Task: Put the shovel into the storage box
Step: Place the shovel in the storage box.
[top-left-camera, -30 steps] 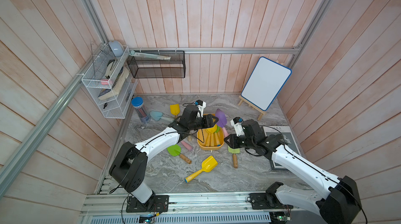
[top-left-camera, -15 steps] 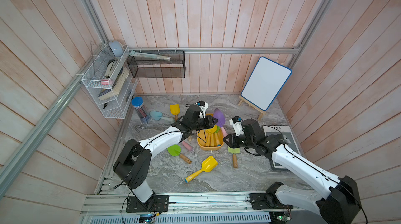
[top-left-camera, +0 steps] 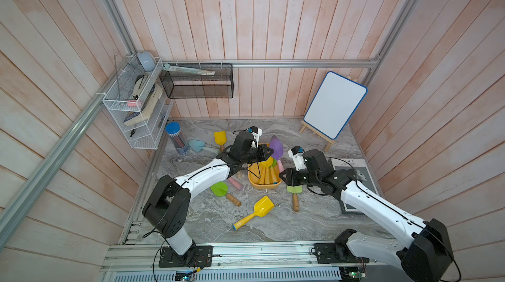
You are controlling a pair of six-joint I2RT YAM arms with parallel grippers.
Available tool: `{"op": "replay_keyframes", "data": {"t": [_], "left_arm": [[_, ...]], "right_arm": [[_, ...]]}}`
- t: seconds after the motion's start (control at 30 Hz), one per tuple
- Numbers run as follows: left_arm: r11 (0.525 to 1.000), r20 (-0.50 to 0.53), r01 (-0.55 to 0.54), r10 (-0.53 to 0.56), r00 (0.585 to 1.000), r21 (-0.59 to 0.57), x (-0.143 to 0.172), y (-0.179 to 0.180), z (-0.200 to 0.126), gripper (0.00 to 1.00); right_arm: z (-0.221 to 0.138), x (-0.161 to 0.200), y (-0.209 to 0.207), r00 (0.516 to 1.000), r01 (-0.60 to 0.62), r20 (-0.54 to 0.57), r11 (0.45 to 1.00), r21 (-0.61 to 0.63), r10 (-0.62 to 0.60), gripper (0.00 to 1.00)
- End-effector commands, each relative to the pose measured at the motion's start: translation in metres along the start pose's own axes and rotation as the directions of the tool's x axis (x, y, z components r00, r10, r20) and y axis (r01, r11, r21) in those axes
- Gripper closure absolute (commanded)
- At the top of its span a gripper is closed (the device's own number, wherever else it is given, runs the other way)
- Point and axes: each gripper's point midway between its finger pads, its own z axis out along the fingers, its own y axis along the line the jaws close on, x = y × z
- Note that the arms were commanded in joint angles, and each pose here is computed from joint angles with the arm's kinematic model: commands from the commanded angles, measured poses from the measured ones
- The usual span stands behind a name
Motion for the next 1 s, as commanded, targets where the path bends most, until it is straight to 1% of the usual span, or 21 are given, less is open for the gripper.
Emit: {"op": "replay_keyframes", "data": {"t": [0.0, 0.2, 0.37, 0.53, 0.7, 0.97], "left_arm": [[0.999, 0.017, -0.028, 0.029, 0.999, -0.035, -0.010, 0.011, 0.000, 1.00], [0.992, 0.032, -0.066, 0.070, 0.997, -0.110, -0.030, 0.032, -0.009, 1.00], [0.972, 0.006, -0.123, 0.127, 0.992, -0.201, -0.042, 0.049, -0.009, 1.00], [0.940, -0.062, -0.175, 0.164, 0.985, -0.292, -0.040, 0.070, -0.002, 1.00], [0.905, -0.119, -0.208, 0.176, 0.977, -0.372, -0.038, 0.089, 0.002, 1.00], [0.840, -0.150, -0.252, 0.204, 0.967, -0.480, -0.044, 0.108, -0.004, 1.00]], "right_arm": [[-0.010, -0.013, 0.009, 0.999, 0.023, 0.042, 1.000, -0.012, -0.023, 0.48], [-0.012, -0.010, 0.006, 0.999, 0.019, 0.048, 1.000, -0.001, -0.019, 0.47], [-0.009, -0.006, 0.002, 0.999, 0.015, 0.038, 1.000, 0.009, -0.016, 0.47], [-0.008, -0.004, 0.001, 0.999, 0.016, 0.035, 1.000, 0.015, -0.016, 0.47], [-0.007, -0.003, -0.002, 0.999, 0.017, 0.032, 1.000, 0.021, -0.017, 0.47], [-0.002, -0.001, -0.004, 1.000, 0.014, 0.022, 1.000, 0.026, -0.014, 0.47]]}}
